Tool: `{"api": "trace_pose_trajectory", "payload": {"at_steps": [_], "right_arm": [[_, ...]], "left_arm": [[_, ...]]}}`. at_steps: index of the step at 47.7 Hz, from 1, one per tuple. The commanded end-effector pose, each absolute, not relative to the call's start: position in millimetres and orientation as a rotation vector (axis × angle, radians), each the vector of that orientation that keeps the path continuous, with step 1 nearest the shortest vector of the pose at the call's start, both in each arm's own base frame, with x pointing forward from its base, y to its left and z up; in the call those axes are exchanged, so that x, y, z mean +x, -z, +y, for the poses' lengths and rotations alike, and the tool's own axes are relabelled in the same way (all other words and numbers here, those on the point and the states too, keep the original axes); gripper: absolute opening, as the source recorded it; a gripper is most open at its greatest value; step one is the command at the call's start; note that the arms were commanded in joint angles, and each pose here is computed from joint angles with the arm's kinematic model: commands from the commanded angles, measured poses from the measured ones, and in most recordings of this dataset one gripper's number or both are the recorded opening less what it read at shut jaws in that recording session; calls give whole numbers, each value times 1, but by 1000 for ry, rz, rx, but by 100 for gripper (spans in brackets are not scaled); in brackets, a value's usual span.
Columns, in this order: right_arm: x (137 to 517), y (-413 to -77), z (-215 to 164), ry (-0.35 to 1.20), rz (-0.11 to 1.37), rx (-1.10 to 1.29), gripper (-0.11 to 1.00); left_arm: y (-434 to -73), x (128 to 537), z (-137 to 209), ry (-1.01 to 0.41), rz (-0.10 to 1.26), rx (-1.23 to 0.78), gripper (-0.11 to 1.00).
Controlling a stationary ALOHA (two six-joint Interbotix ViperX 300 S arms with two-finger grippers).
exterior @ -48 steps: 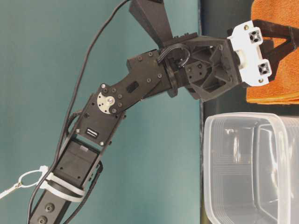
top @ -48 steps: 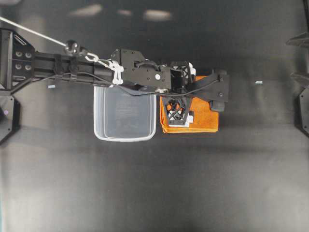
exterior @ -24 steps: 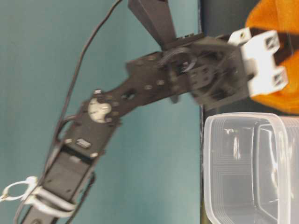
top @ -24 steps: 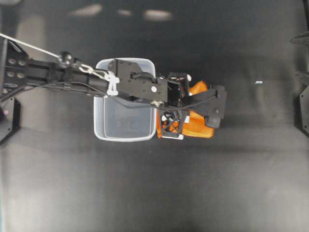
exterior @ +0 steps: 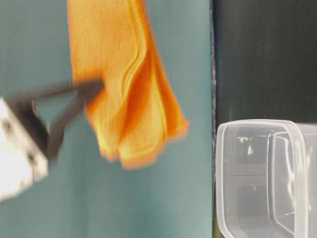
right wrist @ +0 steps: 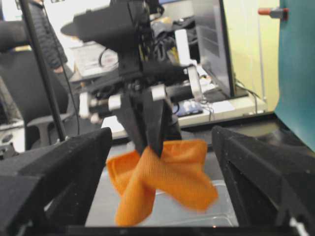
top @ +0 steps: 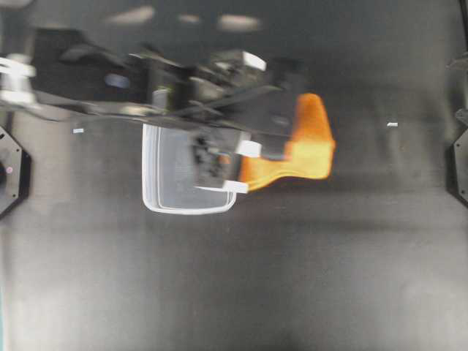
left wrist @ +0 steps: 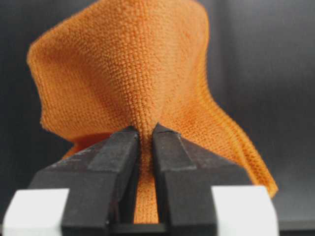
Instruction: Place the orange towel into the container with the left arm.
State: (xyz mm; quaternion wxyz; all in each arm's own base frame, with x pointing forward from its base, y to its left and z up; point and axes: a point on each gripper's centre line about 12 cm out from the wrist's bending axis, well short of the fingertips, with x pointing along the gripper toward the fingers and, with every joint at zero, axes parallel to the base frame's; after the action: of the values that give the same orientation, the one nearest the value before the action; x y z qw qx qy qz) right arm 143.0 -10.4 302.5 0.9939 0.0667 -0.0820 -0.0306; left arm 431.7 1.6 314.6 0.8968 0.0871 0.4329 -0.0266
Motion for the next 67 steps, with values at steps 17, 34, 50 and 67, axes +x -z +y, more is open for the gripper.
{"api": "trace_pose_trajectory", "payload": {"at_steps": [17,34,50,67], "right_arm": [[144,-306,-11,64,-172,138,79],[144,-306,-11,64,-171,138,79],[144,-306,-11,63,-171,138,79],[143,-306,-11,62,-172,138,79]], "left_arm": [[-276,370,12,36,956,168,6],[-267,370,27,0,983,147,6],[-254,370,29,0,1014,143,6],[-251,374,29,-5,1003,136,55]]}}
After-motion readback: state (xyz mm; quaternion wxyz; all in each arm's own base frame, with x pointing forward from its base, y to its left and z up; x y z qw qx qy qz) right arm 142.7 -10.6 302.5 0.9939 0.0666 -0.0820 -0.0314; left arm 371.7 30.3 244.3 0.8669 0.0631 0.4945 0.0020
